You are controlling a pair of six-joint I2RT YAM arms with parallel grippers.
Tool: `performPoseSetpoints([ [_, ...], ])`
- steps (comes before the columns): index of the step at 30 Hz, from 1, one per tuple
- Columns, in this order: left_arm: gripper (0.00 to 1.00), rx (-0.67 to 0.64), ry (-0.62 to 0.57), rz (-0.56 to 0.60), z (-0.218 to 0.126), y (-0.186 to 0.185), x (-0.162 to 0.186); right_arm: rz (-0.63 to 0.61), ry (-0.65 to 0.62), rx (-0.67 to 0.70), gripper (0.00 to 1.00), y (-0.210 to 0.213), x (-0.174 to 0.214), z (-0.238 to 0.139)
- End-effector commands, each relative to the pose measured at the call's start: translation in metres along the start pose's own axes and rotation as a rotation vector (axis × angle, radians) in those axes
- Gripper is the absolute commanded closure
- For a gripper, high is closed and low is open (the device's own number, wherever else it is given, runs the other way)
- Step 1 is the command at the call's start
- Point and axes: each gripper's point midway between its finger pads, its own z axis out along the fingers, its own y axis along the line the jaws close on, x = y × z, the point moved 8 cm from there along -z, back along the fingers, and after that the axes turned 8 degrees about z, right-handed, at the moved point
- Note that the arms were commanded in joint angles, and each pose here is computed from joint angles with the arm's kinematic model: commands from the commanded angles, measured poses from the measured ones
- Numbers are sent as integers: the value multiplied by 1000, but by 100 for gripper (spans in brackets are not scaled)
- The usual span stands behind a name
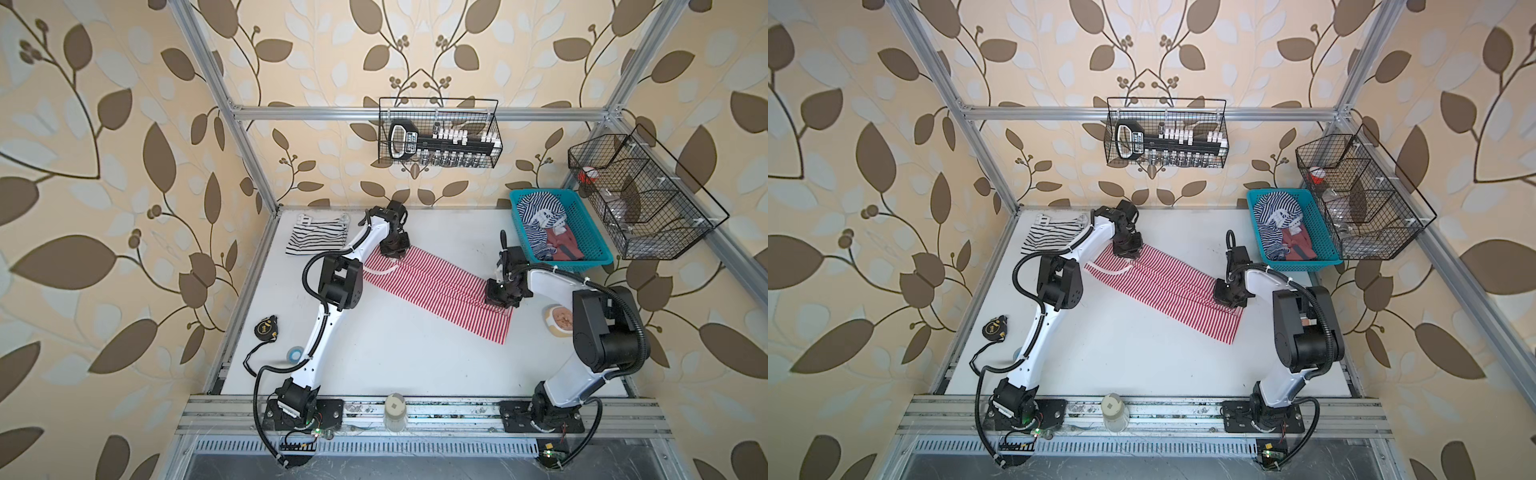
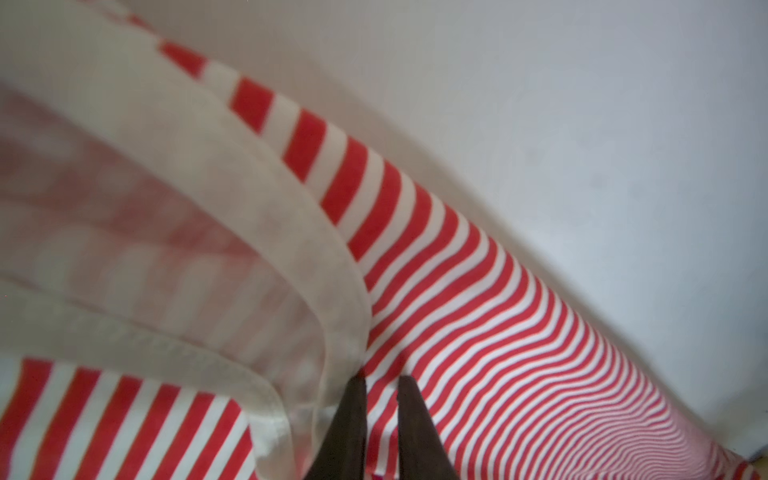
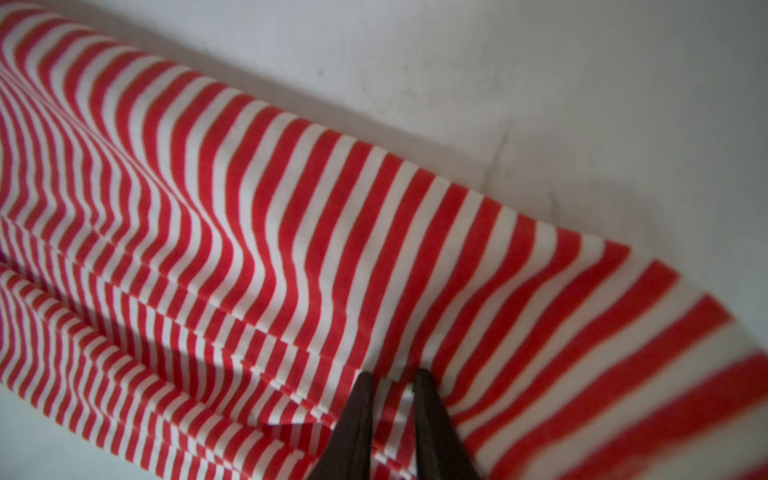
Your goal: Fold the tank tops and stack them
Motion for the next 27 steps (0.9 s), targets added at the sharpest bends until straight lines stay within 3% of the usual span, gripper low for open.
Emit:
performPoseSetpoints([
  [1, 83, 74, 15, -21, 50, 8, -3, 45, 173, 92, 79, -18, 46, 15],
  [13, 87, 386, -155, -55, 59, -26, -44, 78, 231, -83, 77, 27, 118, 16],
  [17, 87, 474, -173, -35, 53, -38, -49, 129, 242, -238, 75, 53, 131, 17],
  [23, 87, 465, -171, 14, 42, -43, -46, 116, 219, -312, 70, 85, 138, 10],
  [27, 85, 474, -203, 51, 11, -53, -48, 85, 164, -395, 65, 105, 129, -15],
])
